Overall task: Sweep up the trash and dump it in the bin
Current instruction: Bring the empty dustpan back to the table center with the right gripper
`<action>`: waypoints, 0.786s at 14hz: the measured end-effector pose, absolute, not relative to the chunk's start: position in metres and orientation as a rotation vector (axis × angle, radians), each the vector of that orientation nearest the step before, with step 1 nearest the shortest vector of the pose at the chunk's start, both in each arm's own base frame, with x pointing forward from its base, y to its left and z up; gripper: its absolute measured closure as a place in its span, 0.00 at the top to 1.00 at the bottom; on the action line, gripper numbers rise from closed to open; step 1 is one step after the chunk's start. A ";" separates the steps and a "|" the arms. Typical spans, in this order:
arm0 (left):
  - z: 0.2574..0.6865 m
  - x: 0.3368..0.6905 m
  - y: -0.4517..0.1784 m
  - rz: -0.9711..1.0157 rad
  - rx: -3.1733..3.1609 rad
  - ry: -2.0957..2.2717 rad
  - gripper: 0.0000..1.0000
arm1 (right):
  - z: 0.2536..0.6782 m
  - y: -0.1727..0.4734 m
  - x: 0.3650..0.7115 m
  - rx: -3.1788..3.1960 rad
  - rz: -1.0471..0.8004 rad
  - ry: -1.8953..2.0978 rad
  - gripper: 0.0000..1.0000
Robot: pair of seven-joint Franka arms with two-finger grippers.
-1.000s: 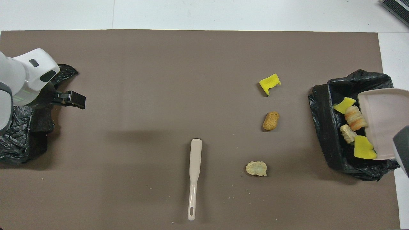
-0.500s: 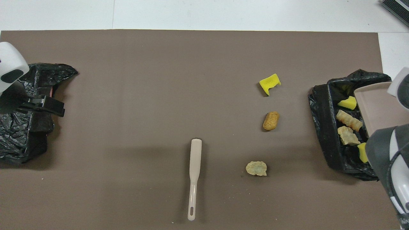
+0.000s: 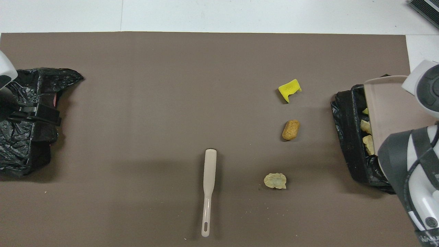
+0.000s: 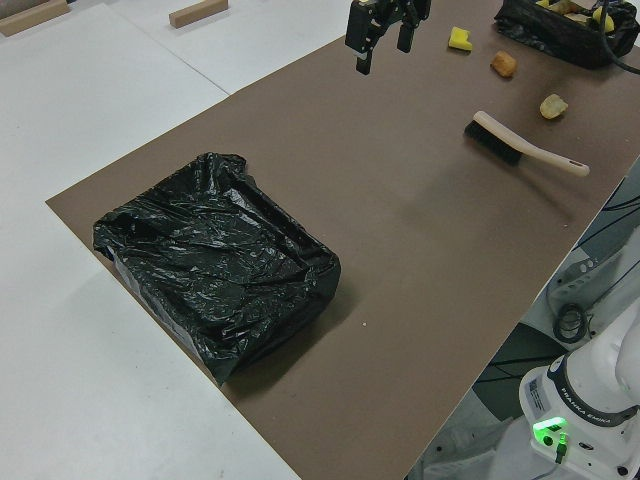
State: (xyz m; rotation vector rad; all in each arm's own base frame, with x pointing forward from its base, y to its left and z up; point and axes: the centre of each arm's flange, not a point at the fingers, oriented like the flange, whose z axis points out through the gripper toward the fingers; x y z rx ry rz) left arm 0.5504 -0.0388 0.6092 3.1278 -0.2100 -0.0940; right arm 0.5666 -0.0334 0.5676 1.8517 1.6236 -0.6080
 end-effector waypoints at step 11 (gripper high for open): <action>0.611 0.555 -0.039 -0.041 3.128 -0.203 1.00 | 0.472 0.174 0.630 2.700 -0.268 0.818 0.31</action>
